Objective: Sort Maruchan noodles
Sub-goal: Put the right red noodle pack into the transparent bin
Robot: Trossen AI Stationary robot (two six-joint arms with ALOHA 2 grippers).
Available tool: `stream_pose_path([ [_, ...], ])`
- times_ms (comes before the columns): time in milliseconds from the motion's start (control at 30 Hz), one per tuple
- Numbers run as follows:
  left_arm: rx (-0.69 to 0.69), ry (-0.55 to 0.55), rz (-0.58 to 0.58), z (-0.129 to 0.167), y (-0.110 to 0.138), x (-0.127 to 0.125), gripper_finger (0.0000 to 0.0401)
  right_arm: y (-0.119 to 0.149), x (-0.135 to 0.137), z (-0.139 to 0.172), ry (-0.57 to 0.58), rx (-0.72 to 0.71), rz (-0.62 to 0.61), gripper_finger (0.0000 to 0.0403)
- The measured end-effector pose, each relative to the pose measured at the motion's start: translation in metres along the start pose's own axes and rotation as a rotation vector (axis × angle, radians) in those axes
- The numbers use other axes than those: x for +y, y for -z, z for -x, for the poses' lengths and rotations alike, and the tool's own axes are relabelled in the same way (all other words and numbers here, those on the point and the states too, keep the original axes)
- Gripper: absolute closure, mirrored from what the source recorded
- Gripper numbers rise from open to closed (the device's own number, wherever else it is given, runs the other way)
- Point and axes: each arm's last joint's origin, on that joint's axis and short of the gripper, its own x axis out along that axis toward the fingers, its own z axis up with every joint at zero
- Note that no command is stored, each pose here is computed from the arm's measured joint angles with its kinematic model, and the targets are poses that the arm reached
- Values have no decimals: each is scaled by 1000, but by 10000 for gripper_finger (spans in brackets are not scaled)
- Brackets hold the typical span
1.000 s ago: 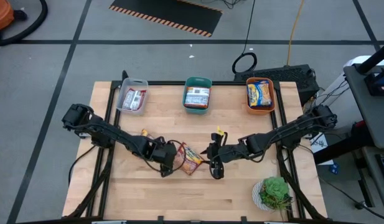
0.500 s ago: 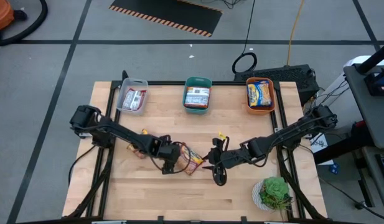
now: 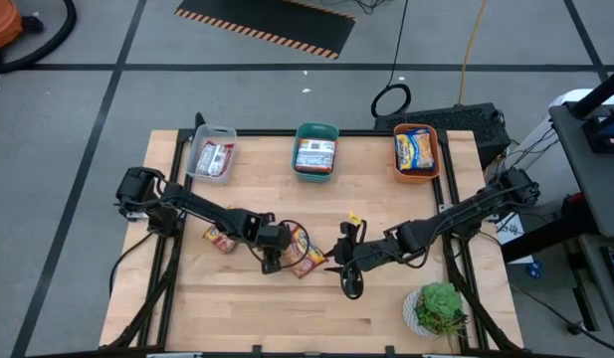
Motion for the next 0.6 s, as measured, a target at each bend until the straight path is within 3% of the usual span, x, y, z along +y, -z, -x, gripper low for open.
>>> stream_pose_path([
  [300,-11,10,-50,1,-1,-1,388,0,1,0,-35,10,7,245],
  [600,-71,-62,-138,16,-6,4,395,-2,2,5,-87,9,28,245],
])
